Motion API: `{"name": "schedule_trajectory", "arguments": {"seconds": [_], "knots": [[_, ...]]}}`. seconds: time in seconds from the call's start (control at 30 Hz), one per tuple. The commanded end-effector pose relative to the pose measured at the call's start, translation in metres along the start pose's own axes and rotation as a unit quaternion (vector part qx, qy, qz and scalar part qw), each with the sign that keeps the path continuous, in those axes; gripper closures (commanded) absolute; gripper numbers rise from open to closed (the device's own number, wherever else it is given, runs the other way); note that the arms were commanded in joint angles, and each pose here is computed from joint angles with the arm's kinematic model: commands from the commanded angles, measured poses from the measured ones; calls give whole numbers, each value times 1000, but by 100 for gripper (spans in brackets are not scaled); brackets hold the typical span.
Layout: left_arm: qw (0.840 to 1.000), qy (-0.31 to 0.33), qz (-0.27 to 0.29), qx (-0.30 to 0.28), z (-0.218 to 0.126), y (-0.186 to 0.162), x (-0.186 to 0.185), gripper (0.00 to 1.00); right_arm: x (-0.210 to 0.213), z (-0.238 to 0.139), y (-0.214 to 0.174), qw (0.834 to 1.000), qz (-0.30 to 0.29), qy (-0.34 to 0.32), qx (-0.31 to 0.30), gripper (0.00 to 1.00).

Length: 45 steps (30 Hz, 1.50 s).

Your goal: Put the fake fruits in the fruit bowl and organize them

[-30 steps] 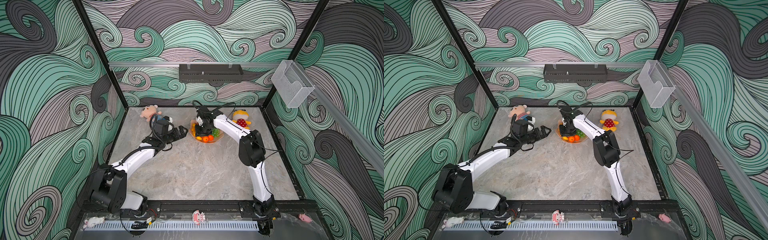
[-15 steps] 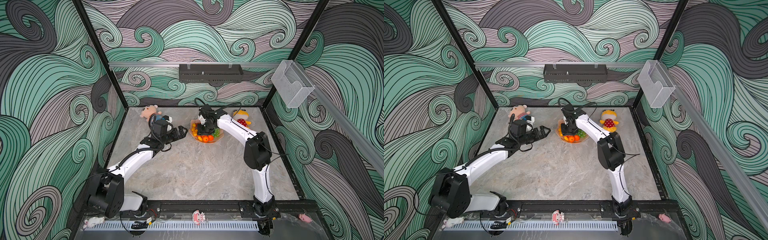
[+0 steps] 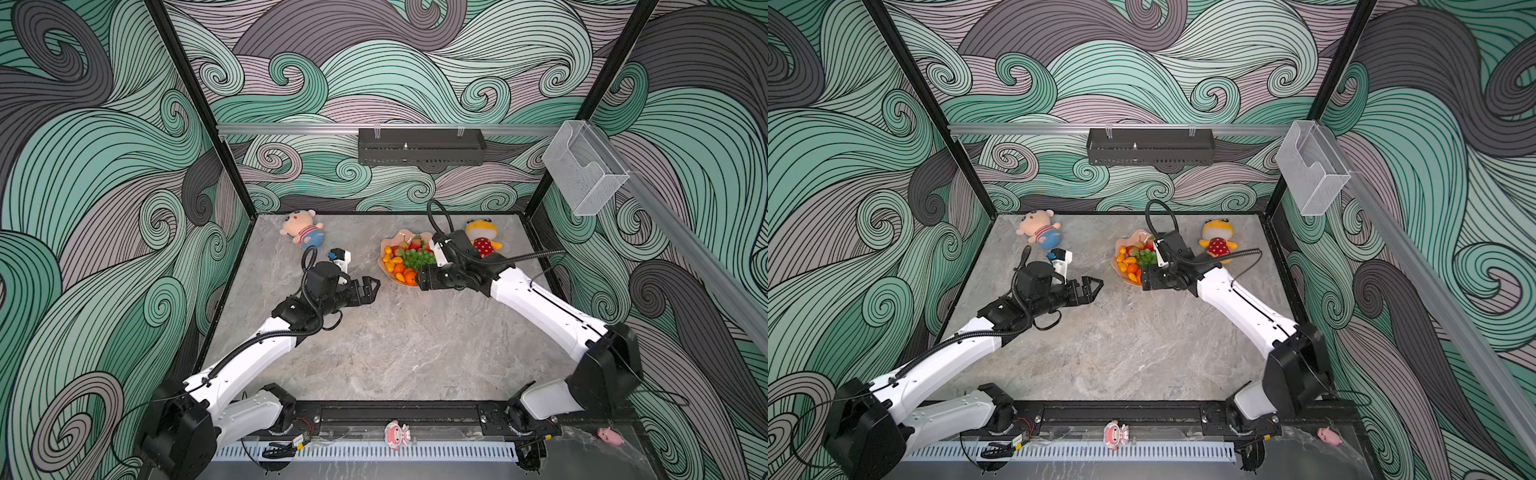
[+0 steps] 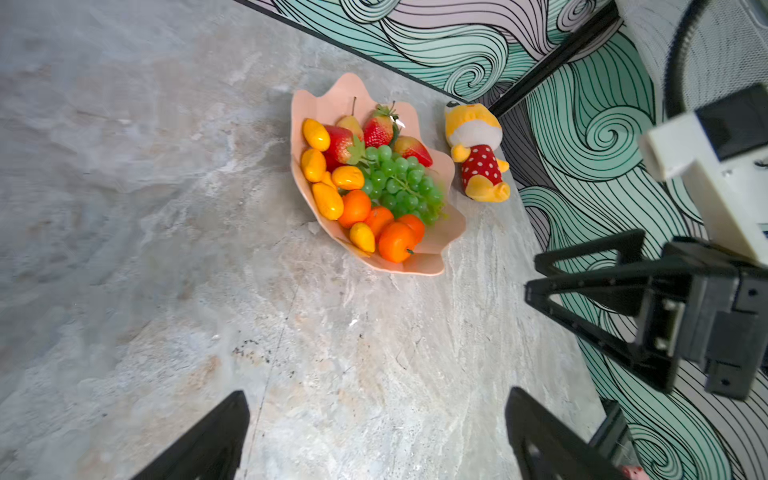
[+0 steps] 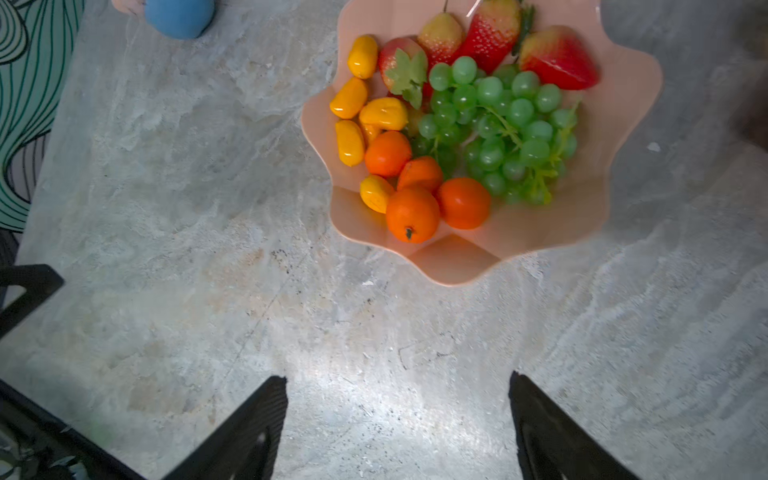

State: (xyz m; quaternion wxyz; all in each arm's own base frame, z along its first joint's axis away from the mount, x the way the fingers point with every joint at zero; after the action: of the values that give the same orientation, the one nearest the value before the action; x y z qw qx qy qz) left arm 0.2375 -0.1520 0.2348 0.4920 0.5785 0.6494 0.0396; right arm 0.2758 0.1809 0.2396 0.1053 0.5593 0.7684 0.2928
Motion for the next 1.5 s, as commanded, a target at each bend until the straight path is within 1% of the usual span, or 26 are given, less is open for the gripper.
{"name": "schedule_trajectory", "arguments": {"seconds": [0.0,0.07,0.1,0.13,0.2,0.3,0.37,0.43,0.53,0.6,0.67,0.77,0.83,0.93,1.07,1.23,1.4,1.47], "knots": [[996,54,4,-64,-22,7,12,2,-19,-20,-4,995,26,-52,-75,13],[990,91,7,-105,-32,8,24,1,-29,-28,-15,992,48,-57,-105,10],[987,100,14,-129,-36,9,28,1,-33,-30,-20,990,55,-58,-116,6],[982,110,26,-151,-39,10,32,1,-38,-33,-25,987,67,-63,-130,1],[973,142,37,-178,-48,13,40,1,-47,-37,-30,983,81,-68,-147,1],[958,189,64,-206,-55,19,47,1,-60,-40,-35,979,96,-93,-151,1],[949,209,83,-220,-56,23,50,1,-66,-35,-39,974,85,-112,-179,1],[940,224,99,-237,-57,27,53,1,-74,-35,-43,964,97,-137,-205,1],[925,261,102,-258,-59,34,62,1,-80,-35,-45,955,78,-147,-246,1],[916,291,92,-260,-59,38,71,1,-84,-36,-44,950,64,-161,-260,1],[908,317,83,-260,-56,42,81,1,-91,-37,-43,946,67,-186,-257,1],[899,345,80,-257,-50,46,90,1,-100,-35,-41,940,49,-223,-254,1],[892,361,88,-257,-48,47,95,1,-106,-35,-40,934,45,-246,-257,1],[883,381,100,-256,-49,48,102,2,-115,-35,-41,928,33,-262,-262,1],[872,398,104,-265,-50,46,118,1,-131,-27,-46,925,26,-281,-255,1],[872,409,112,-247,-40,46,134,1,-147,-3,-62,931,8,-282,-230,1],[869,419,126,-230,-20,46,148,1,-159,13,-68,928,-18,-295,-227,1],[872,413,128,-229,-14,45,154,1,-167,18,-67,926,-20,-301,-226,1]]}}
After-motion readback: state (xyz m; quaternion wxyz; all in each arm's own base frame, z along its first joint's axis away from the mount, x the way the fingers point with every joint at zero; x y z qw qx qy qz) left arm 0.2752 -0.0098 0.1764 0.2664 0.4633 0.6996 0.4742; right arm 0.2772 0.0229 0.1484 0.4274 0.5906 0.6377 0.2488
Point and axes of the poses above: each gripper's point midway between its finger pads, its own z axis out along the fingers, its own x axis along the line the jaws close on, y = z × x, the point moved 8 cm from there along -z, back along the fingers, and after that the axes turned 6 degrees about -z, right-handed, at the moved point
